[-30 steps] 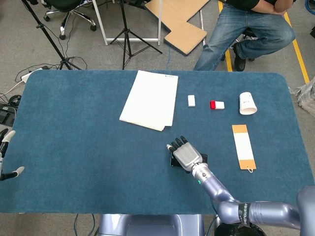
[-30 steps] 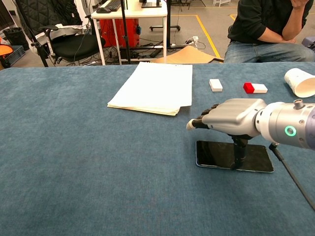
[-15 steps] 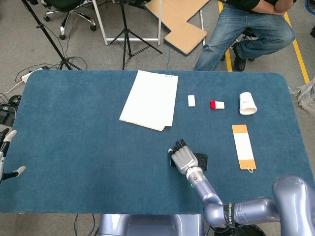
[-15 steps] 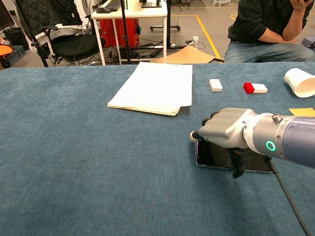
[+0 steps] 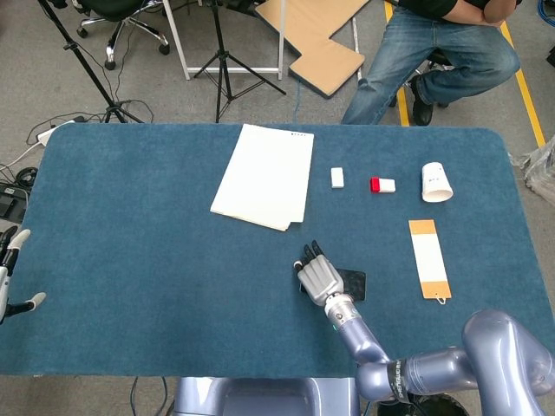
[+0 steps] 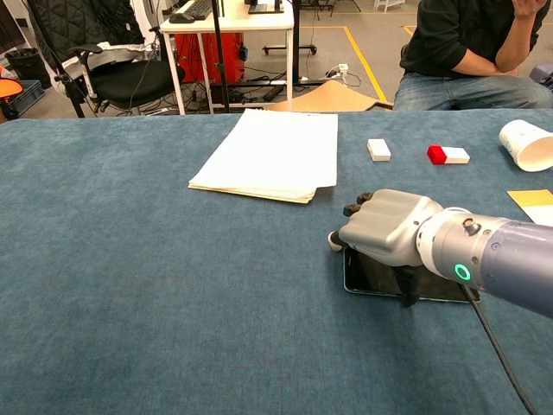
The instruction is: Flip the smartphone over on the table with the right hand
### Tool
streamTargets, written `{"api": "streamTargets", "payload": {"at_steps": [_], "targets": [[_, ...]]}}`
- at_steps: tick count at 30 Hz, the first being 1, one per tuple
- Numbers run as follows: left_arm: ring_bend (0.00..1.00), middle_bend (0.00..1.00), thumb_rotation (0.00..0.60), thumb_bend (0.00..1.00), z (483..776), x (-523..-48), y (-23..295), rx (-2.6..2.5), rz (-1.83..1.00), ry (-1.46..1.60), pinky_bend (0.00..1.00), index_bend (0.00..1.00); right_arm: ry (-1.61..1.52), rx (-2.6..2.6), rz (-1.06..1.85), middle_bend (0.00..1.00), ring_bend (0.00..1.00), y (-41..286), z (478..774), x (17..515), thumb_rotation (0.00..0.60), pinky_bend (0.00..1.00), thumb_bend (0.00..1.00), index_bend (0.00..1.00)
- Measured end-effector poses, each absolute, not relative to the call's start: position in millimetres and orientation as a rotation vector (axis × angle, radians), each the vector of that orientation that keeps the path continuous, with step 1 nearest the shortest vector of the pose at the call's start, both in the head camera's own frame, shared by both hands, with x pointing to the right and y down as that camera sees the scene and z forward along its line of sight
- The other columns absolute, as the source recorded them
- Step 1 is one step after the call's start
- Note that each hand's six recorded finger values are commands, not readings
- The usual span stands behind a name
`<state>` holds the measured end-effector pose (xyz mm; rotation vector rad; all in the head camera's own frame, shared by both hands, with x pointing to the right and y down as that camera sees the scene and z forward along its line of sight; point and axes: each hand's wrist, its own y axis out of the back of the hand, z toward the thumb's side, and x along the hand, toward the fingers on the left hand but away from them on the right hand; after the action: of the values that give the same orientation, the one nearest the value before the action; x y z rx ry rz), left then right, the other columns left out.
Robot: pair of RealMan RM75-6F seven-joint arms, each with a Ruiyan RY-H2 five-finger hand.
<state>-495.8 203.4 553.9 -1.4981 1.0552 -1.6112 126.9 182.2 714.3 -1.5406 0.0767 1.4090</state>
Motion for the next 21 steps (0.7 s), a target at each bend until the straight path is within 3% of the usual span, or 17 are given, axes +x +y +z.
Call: {"api": "streamTargets", "payload": {"at_steps": [5, 8, 14, 21], "targets": [[0.0, 0.0, 0.6, 0.0, 553.9, -495.3, 203.6, -1.499, -1.609, 1.058, 0.0, 0.0, 0.061, -1.526, 1.382, 0.44, 0.09, 182.9, 717.5, 126.0, 0.6, 0.1, 0.01, 0.34], [0.0, 0.0, 0.6, 0.0, 554.1, -495.2, 203.7, -1.5, -1.61, 1.058, 0.0, 0.0, 0.047, -1.527, 1.362, 0.53, 0.16, 183.4, 718.0, 125.4, 0.6, 0.14, 0.08, 0.43], [0.0, 0.0, 0.6, 0.0, 554.2, -494.4, 204.0, -1.502, -1.609, 1.056, 0.0, 0.0, -0.023, -1.548, 1.294, 0.56, 0.25, 182.0, 712.8, 121.4, 0.6, 0.19, 0.16, 0.48], [0.0, 0.0, 0.6, 0.0, 554.0, -493.2, 204.5, -1.505, -1.607, 1.054, 0.0, 0.0, -0.18, -1.624, 1.189, 0.56, 0.28, 178.8, 695.2, 120.4, 0.6, 0.21, 0.19, 0.48]]}}
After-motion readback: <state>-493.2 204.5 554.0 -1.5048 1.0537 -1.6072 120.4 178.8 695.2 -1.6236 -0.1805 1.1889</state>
